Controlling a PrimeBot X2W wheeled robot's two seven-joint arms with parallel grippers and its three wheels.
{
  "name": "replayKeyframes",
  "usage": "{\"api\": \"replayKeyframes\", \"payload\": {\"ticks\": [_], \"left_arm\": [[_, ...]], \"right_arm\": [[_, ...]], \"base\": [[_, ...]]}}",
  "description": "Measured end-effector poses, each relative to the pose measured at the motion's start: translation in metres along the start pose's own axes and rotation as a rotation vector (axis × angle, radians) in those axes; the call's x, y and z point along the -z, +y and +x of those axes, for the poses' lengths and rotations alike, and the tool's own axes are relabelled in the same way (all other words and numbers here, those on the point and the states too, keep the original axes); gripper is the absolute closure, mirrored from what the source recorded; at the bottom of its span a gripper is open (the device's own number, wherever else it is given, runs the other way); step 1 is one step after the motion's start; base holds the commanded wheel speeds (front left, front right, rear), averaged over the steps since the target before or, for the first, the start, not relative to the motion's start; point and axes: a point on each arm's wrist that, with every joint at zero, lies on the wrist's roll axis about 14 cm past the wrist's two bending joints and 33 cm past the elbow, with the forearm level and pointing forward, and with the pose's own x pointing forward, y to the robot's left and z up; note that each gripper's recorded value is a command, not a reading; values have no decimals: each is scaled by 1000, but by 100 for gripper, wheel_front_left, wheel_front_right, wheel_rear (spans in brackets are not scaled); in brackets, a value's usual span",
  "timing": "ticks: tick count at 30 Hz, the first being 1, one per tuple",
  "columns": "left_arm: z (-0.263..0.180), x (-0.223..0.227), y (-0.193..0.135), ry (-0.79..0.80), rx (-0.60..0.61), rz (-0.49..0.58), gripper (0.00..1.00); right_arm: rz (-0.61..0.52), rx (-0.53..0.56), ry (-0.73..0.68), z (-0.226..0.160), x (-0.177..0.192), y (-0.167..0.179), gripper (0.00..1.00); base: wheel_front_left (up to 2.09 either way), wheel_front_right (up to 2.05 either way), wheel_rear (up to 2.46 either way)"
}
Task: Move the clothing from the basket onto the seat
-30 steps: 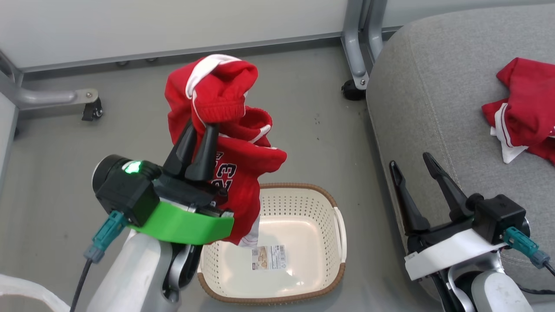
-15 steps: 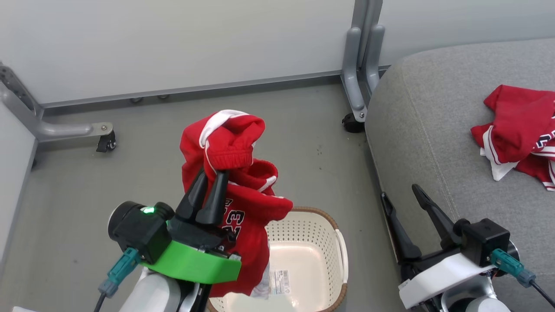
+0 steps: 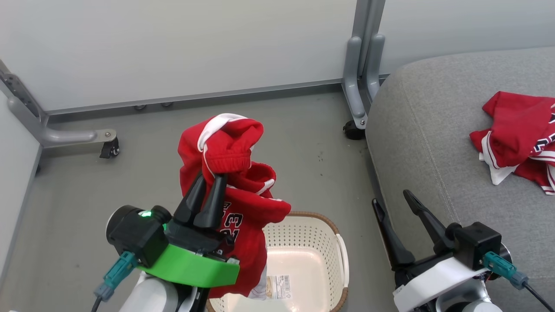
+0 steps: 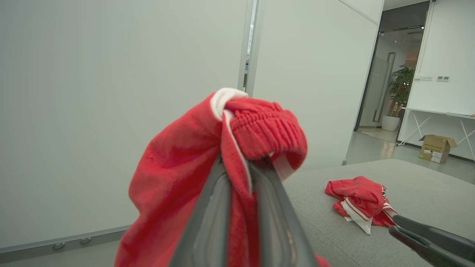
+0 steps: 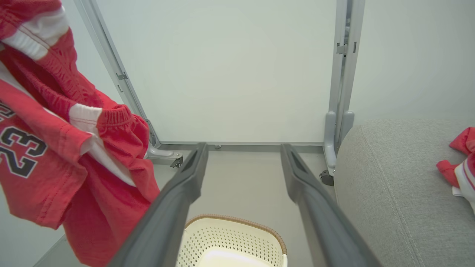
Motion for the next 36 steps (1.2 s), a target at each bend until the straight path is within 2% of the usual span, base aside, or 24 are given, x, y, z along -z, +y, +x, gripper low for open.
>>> {"api": "replayKeyframes", "payload": {"ticks": [10, 26, 36], "left_arm": [[1, 2, 2, 2, -9, -3, 100], [3, 9, 8, 18, -16, -3, 100], [2, 9, 10, 17, -27, -2, 100]], "right_arm": [[8, -75, 20, 4, 4, 17, 0], [43, -534, 29, 44, -1, 131, 0], [50, -702, 101, 56, 22, 177, 0]], "base": [[0, 0, 0], [0, 0, 0], [0, 0, 0]]}}
